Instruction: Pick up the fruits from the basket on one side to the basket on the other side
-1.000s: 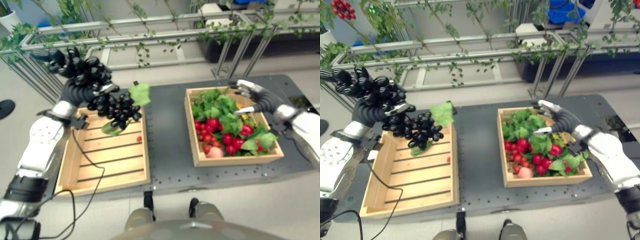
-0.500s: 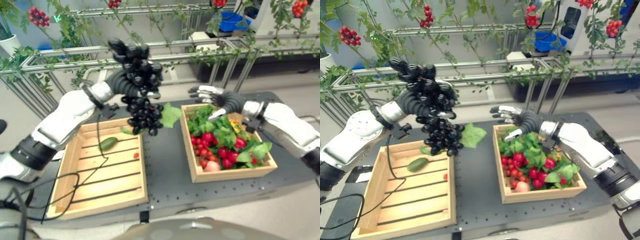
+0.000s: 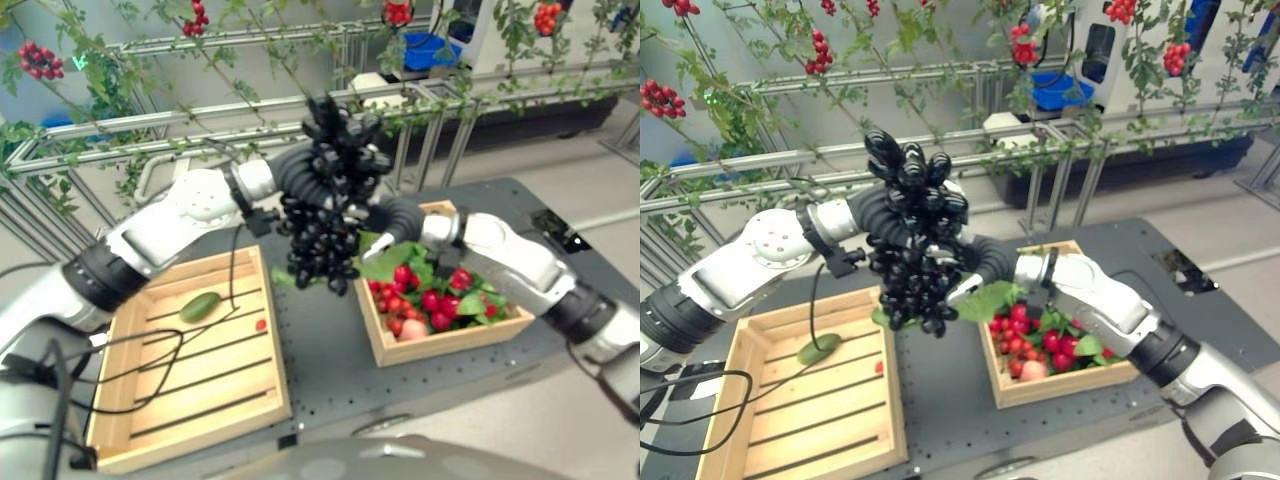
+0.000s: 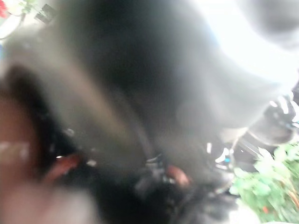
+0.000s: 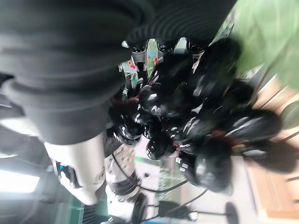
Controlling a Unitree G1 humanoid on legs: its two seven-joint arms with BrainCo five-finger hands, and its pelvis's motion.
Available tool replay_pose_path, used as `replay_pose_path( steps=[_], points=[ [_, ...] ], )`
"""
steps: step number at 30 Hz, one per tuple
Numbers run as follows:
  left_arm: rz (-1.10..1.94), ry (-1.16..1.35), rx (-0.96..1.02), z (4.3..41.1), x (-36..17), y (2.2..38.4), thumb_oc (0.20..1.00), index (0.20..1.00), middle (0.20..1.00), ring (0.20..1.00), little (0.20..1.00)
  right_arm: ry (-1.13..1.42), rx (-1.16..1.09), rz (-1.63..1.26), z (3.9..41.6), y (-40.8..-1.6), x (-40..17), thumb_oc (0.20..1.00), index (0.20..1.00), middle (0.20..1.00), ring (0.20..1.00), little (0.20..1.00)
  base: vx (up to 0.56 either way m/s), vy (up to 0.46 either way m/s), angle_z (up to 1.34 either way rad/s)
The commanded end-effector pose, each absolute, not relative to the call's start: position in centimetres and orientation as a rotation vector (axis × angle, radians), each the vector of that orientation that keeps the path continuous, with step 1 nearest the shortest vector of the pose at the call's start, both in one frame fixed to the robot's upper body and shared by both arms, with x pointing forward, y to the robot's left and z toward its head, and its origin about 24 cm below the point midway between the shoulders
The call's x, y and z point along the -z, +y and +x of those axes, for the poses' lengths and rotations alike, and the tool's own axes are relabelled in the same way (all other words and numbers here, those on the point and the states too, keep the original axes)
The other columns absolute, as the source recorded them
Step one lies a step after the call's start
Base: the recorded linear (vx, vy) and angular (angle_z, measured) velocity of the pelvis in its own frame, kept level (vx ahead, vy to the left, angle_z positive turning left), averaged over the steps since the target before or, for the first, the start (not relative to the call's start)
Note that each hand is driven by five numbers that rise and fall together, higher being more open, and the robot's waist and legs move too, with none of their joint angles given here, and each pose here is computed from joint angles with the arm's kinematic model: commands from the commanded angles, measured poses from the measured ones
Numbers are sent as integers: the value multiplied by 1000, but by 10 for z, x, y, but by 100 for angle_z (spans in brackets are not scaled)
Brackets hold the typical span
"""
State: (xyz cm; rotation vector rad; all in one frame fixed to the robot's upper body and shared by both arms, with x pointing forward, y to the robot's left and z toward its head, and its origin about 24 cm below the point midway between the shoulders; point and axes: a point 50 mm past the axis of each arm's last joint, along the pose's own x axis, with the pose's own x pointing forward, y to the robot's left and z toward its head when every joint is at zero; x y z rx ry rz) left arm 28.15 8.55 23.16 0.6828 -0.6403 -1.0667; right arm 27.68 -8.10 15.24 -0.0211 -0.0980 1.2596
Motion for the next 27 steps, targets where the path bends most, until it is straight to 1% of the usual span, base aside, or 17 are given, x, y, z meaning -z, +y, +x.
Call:
replay_pose_path(
  steps=[1,5,8,17,19,20,21,22,23,27],
  points=[
    [748,-779,999,291,-267,79,200,200,200,200,200,-247,-1362,72,266,-59,-181,1000,1000,1000,1000,1000,0,0,0],
    [777,-789,1009,293,-260,68,200,200,200,200,200,-259,-1412,137,256,-46,-180,1000,1000,1000,1000,1000,2,-4,-6],
    [780,-799,997,294,-258,66,200,200,200,200,200,-246,-1435,194,251,-39,-177,1000,1000,1000,1000,1000,7,-8,-9],
    [758,-790,986,297,-248,63,200,200,200,200,200,-257,-1477,241,244,-27,-177,1000,1000,1000,1000,1000,3,-1,-2],
    [737,-790,986,297,-245,60,200,200,200,200,200,-265,-1475,263,244,-25,-177,915,915,915,915,915,0,0,0],
    [718,-792,980,298,-244,57,200,200,200,200,200,-278,-1456,278,245,-24,-177,699,699,699,699,699,0,0,0],
    [718,-792,980,298,-244,57,200,200,200,200,200,-278,-1456,278,245,-24,-177,611,611,611,611,611,0,0,0],
    [704,-798,981,297,-244,54,200,200,200,200,200,-287,-1439,296,246,-24,-177,222,222,222,222,222,0,0,0],
    [704,-798,981,297,-244,54,200,200,200,200,200,-287,-1439,296,246,-24,-177,200,200,200,200,200,0,0,0],
    [669,-815,972,297,-244,51,200,200,200,200,200,-292,-1427,327,245,-23,-175,200,200,200,200,200,0,0,0]
  ],
)
